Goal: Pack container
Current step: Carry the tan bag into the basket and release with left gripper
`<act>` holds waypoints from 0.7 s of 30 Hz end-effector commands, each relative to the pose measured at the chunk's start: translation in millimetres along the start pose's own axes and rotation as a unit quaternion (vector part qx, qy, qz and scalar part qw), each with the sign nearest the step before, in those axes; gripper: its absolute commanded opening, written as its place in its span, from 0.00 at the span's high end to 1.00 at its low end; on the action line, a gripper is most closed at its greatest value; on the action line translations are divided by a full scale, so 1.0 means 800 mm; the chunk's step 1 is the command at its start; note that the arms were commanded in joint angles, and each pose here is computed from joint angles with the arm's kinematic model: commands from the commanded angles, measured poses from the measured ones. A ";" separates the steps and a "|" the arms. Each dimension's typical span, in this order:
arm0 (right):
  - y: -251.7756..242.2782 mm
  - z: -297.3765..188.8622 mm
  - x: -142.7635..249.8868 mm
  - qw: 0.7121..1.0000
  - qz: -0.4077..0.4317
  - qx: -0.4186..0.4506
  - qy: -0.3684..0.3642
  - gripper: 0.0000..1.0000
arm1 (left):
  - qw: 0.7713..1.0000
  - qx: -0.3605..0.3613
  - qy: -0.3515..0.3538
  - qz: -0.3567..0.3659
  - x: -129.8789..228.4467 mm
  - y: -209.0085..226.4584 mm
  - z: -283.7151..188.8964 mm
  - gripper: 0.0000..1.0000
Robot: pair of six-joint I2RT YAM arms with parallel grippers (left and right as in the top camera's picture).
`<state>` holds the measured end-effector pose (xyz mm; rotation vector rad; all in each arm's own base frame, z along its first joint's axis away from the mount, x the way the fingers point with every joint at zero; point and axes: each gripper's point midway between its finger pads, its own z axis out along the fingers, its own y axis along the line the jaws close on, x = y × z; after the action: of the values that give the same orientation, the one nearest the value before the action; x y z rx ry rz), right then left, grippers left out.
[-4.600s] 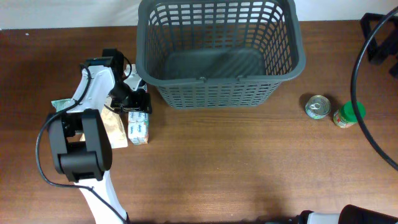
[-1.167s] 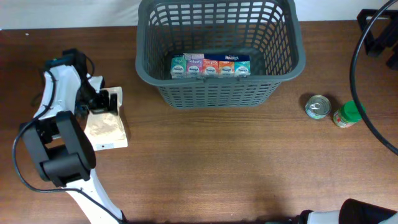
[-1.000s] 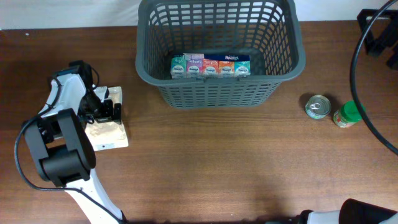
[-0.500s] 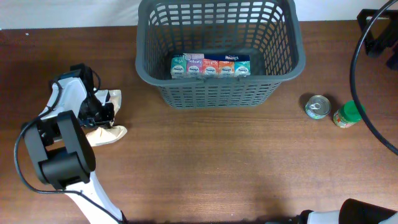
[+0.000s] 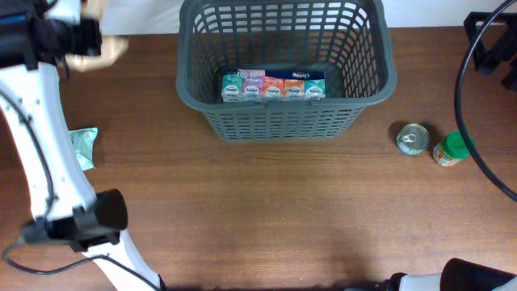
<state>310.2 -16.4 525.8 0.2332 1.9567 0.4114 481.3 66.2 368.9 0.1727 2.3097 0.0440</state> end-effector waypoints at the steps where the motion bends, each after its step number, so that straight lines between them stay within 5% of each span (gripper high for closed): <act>1: 0.002 0.002 0.001 1.000 0.001 -0.005 0.003 0.01 | 0.960 0.098 -0.165 0.204 -0.085 -0.126 -0.097 0.98; 6: 0.002 0.002 0.001 1.000 0.001 -0.005 0.003 0.01 | 0.853 0.169 -0.221 0.441 -0.085 -0.272 -0.107 0.98; 8: 0.002 0.002 0.001 1.000 0.001 -0.005 0.003 0.01 | 0.771 0.194 -0.235 0.560 -0.066 -0.343 -0.094 0.98; 10: 0.002 0.002 0.001 1.000 0.001 -0.005 0.003 0.01 | 0.732 0.211 -0.231 0.605 -0.051 -0.393 -0.069 0.98; 17: 0.002 0.002 0.001 1.000 0.001 -0.005 0.003 0.01 | 0.714 0.291 -0.129 0.624 0.032 -0.477 0.077 0.98; 21: 0.002 0.002 0.001 1.000 0.001 -0.005 0.003 0.01 | 0.744 0.321 -0.056 0.583 0.079 -0.488 0.140 0.98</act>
<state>310.2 -16.4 525.7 0.2326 1.9571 0.4110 471.1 -317.0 239.1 1.9011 1.5336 -0.0922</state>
